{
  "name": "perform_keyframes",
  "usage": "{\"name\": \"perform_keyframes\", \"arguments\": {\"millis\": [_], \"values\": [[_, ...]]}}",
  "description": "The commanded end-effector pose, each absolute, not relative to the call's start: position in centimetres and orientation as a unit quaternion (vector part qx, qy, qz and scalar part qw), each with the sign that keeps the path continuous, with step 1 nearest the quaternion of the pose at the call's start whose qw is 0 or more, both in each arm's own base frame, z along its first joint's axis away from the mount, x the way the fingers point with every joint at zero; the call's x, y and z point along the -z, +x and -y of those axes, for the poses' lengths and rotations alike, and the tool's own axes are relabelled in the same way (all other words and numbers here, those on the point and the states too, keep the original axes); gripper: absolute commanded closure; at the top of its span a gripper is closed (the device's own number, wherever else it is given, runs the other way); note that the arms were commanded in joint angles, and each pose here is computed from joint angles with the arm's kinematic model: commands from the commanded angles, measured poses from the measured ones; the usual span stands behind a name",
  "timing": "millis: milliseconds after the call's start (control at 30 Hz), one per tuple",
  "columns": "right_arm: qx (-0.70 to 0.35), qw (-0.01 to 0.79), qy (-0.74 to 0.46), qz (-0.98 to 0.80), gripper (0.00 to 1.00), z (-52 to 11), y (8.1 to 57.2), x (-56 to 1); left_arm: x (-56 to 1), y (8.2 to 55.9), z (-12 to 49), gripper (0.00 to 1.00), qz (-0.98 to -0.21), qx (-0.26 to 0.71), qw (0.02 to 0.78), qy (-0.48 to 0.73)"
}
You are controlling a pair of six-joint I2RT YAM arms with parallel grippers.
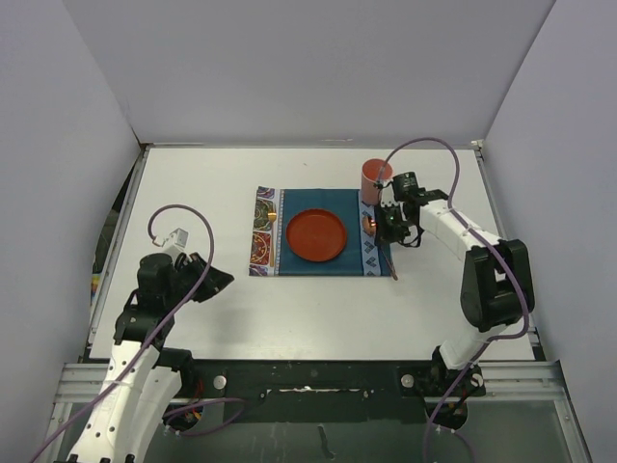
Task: Set the dinner table for one person
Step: Pick up the spoon from the napkin, then place the spoon on the napkin.
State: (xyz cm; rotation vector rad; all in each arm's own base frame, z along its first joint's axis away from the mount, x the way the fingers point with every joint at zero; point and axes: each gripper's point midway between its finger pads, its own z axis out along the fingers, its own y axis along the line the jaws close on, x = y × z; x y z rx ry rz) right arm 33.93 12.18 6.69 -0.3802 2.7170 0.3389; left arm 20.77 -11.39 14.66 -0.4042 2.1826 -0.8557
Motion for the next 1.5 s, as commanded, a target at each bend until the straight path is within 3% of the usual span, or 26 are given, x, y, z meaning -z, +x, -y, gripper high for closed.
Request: {"name": "perform_keyframes", "arguments": {"millis": [0, 367, 1000, 1467], "values": [[-0.161, 0.243, -0.060, -0.955, 1.00, -14.0, 35.8, -10.6, -16.5, 21.2, 12.1, 0.93, -0.832, 0.363, 0.392, -0.150], [-0.118, 0.301, 0.058, -0.945, 1.00, -12.3, 38.5, -7.8, -18.7, 20.7, 12.5, 0.93, -0.820, 0.386, 0.386, -0.172], [-0.116, 0.288, 0.063, -0.949, 1.00, -14.2, 41.2, -4.2, -17.5, 16.8, 11.4, 0.93, -0.817, 0.379, 0.382, -0.208], [-0.124, 0.291, 0.072, -0.946, 1.00, -14.9, 42.9, -4.7, -18.0, 16.8, 11.4, 0.93, -0.819, 0.377, 0.384, -0.200]]}}
